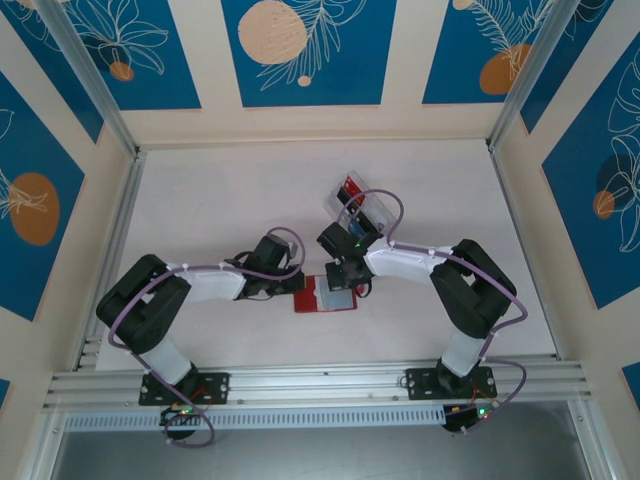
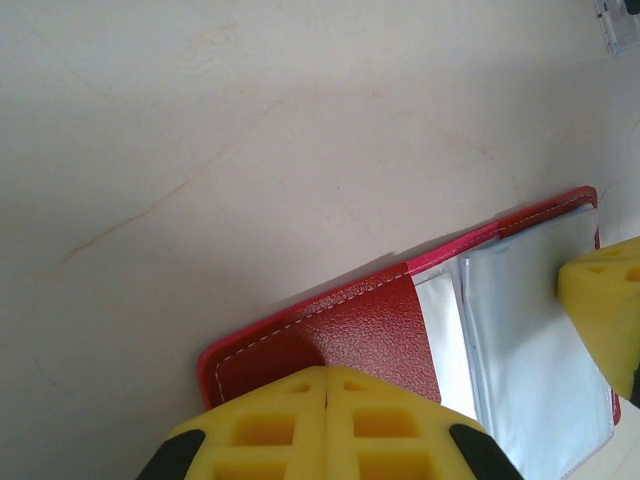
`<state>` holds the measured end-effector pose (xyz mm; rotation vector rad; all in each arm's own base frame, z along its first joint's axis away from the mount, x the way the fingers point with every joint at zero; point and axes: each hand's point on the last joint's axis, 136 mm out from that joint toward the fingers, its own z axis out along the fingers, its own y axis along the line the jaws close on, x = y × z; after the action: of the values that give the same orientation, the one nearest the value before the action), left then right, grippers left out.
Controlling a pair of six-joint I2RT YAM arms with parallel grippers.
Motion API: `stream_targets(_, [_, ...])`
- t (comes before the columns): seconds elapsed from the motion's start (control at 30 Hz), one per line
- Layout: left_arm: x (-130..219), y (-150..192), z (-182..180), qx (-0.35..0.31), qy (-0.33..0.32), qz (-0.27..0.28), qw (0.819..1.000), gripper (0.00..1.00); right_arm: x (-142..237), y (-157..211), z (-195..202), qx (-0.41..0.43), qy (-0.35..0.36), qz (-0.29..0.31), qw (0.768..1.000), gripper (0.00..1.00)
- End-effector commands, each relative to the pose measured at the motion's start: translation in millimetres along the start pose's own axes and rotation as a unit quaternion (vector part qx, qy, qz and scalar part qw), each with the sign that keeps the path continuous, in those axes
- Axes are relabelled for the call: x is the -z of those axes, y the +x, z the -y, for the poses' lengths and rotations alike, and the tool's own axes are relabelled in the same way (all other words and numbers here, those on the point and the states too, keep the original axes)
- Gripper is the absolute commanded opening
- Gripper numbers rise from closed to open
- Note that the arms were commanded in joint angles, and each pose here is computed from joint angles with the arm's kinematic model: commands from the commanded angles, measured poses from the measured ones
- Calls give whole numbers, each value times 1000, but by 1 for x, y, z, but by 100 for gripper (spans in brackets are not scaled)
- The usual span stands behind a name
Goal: Put the credit cards into the card holder
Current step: Open the card holder at the center of the table, then flip over the card slot on the card holder.
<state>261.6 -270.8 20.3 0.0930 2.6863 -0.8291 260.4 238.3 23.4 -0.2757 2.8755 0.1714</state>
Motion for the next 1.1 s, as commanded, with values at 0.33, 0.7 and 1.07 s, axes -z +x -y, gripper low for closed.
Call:
stream_targets(0.33, [-12,38,-38,19,-59,-54,997,4,-9,8,27,-18,56,-11,998,0])
stream_targets(0.7, [-15,37,-36,18,-54,-56,997,4,-15,19,18,-15,41,-30,999,0])
stream_targets(1.07, [-14,36,-29,11,-47,-56,997,4,-15,26,-39,-7,-113,-63,992,0])
